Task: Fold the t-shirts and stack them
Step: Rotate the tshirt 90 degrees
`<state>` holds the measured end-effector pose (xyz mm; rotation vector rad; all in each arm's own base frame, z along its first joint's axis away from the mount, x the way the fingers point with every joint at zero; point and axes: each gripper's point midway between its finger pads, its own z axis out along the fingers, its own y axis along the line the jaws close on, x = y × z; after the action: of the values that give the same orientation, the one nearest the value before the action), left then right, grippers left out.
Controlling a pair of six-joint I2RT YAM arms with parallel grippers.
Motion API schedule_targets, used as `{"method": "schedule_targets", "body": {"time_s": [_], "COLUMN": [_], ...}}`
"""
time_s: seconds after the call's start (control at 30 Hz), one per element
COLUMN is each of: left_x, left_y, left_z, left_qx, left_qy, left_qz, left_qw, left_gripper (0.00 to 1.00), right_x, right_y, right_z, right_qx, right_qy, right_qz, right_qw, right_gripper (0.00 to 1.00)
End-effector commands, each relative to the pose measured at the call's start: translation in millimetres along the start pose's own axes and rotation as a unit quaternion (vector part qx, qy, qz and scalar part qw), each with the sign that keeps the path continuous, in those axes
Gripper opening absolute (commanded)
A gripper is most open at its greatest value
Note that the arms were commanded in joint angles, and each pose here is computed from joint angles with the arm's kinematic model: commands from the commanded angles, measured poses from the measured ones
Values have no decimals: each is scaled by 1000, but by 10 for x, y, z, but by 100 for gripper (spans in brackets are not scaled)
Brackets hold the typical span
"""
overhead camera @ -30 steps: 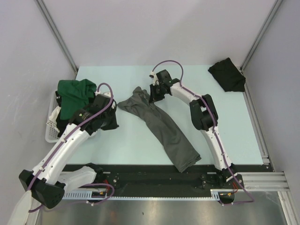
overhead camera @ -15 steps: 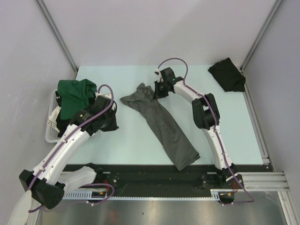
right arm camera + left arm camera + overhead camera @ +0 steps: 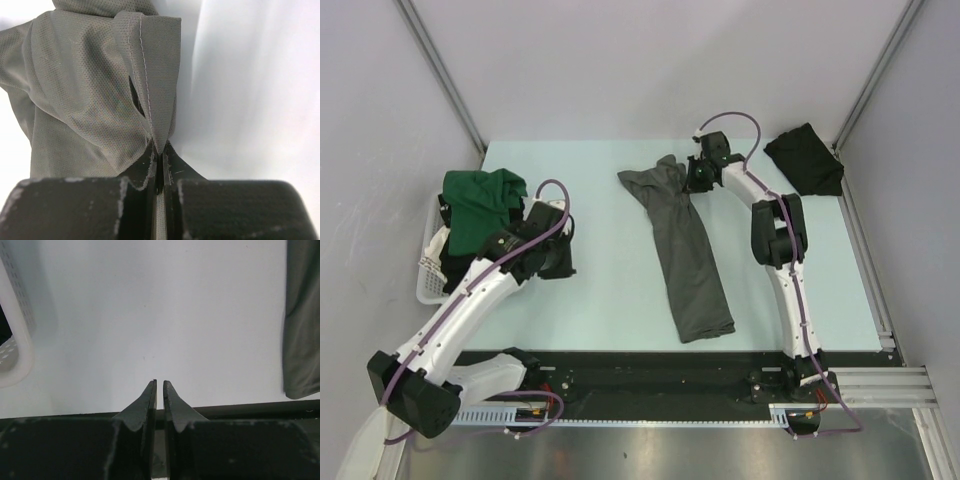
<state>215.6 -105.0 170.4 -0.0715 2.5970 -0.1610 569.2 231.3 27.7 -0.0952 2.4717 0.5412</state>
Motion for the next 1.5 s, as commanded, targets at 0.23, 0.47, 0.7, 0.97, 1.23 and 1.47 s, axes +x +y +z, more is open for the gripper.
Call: {"method": "schedule_targets", "body": {"time_s": [0.23,0.47,0.7,0.97,1.23,1.47], "left_x": [55,47,-22,-26,314,632], "left_y": [-31,-76,-144,-304,-679,-1044], "left_z": [68,127,161,161,208,260], "left_qx": [12,19,26,62,151,205], "left_qy": [9,15,13,11,38,51], "left_qz": [26,30,33,26,29,45], "left_qw": [1000,999,999,998,987,976], "left_gripper": [13,14,13,14,15,18], "right_x": [-46,-82,-37,-156,-599,-458], "right_y": [-872,-1075,-1027,-963,-688,-155], "right_z": [-86,-219,-190,-374,-1300,-2258], "right_qx": [100,112,102,107,134,187], "right_qy": [-12,-22,-8,-19,-85,-125], "right_qz": [23,46,41,30,9,-37], "right_qw": [995,992,994,994,987,974], "right_gripper": [0,0,10,48,100,100]}}
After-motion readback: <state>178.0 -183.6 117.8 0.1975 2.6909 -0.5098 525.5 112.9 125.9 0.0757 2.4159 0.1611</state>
